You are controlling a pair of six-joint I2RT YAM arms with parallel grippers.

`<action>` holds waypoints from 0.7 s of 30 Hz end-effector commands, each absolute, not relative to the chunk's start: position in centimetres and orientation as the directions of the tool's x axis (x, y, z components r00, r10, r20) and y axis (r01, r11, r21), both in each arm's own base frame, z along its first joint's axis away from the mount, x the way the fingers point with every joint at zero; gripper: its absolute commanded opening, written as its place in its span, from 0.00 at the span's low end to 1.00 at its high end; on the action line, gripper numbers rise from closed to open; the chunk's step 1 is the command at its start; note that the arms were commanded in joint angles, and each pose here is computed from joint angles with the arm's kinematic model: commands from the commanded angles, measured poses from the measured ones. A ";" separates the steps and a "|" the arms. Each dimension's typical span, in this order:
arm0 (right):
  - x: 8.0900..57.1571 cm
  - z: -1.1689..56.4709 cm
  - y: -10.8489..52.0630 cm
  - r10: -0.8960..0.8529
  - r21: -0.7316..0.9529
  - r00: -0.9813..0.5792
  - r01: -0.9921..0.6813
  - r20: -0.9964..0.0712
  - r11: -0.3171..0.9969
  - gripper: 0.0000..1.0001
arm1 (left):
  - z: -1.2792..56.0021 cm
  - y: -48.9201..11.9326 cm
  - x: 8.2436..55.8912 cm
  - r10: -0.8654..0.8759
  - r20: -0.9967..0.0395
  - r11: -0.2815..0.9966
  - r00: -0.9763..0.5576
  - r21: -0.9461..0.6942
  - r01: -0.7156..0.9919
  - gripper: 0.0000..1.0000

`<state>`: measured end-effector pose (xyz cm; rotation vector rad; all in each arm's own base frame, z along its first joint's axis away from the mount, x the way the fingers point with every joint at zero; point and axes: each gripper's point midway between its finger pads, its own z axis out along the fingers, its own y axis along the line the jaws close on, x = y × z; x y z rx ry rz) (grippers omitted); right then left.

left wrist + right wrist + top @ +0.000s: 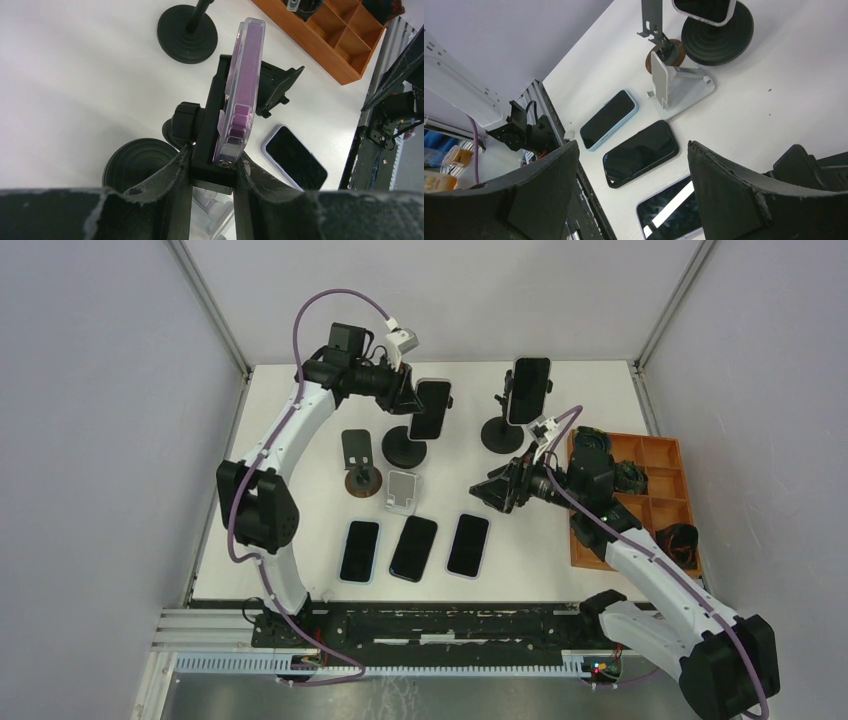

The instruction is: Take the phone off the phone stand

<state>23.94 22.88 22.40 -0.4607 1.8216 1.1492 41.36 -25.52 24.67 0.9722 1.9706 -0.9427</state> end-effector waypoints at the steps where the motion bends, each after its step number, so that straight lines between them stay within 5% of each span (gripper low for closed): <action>1: 25.7 26.7 23.3 0.206 0.453 -0.407 -0.734 -0.890 0.506 0.85 | 34.2 -26.9 40.0 0.206 -0.949 0.344 -0.238 -0.157 0.926 0.02; 12: 28.1 34.9 23.8 0.257 0.369 -0.271 -0.777 -0.927 0.510 0.95 | 40.7 -26.4 34.6 0.116 -0.966 0.281 -0.232 -0.192 0.940 0.02; 21: 27.7 38.4 27.2 0.272 0.360 -0.271 -0.858 -0.923 0.366 0.98 | 41.0 -24.8 28.2 0.132 -0.946 0.266 -0.295 -0.253 0.930 0.02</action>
